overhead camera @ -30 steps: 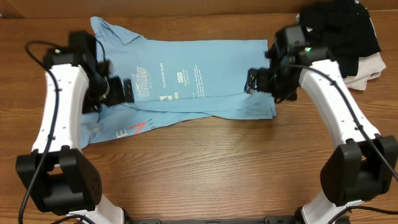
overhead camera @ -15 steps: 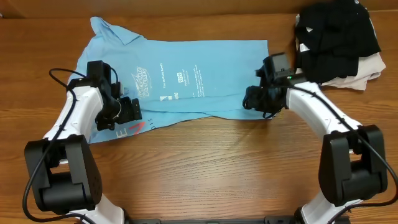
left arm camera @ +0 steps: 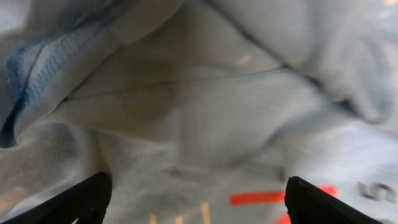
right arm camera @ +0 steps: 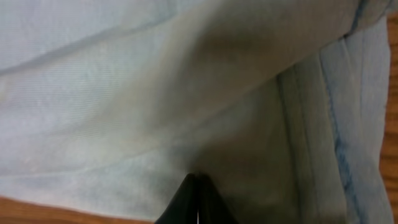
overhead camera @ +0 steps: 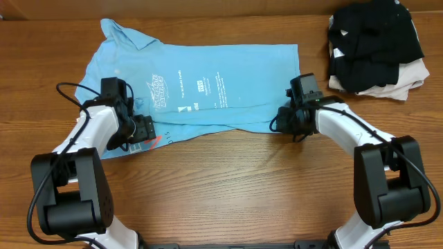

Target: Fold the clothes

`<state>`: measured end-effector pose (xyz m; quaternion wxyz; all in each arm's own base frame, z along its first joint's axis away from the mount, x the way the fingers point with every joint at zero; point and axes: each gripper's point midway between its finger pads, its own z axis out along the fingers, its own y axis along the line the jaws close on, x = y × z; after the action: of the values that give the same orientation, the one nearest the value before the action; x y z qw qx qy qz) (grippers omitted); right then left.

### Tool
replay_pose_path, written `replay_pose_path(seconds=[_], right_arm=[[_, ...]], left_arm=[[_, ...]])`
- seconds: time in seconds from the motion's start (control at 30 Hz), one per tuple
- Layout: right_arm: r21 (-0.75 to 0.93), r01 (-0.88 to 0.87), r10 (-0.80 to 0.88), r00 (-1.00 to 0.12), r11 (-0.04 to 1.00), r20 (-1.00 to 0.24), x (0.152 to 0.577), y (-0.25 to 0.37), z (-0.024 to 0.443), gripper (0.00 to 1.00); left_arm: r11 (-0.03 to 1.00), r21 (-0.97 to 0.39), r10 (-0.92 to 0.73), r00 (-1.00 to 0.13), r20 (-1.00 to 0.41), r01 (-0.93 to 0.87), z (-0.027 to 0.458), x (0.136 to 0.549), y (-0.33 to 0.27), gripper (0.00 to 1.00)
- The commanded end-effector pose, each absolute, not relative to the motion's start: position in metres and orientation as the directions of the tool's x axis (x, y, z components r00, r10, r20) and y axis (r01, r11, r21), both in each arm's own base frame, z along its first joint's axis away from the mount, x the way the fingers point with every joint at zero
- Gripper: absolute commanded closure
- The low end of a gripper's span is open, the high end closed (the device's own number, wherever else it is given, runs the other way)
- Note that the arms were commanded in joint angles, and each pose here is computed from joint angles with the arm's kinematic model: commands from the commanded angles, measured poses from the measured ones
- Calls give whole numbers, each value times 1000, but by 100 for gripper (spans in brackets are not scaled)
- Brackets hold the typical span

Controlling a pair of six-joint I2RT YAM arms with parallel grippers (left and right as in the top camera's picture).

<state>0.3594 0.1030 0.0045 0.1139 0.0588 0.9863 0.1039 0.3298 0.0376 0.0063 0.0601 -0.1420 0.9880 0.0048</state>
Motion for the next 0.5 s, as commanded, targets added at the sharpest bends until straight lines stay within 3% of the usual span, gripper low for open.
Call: replay_pose_path(seconds=[0.0, 0.17, 0.47], right_arm=[[180, 105, 145, -962, 978, -229, 357, 95, -7, 96], [184, 108, 151, -959, 977, -238, 358, 95, -9, 96], [135, 233, 229, -972, 963, 45, 291, 90, -19, 96]], left_arm=[[955, 47, -286, -952, -112, -293, -5, 320, 45, 9], [946, 37, -318, -943, -102, -323, -7, 317, 43, 8], [936, 87, -345, -938, 37, -341, -7, 280, 42, 2]])
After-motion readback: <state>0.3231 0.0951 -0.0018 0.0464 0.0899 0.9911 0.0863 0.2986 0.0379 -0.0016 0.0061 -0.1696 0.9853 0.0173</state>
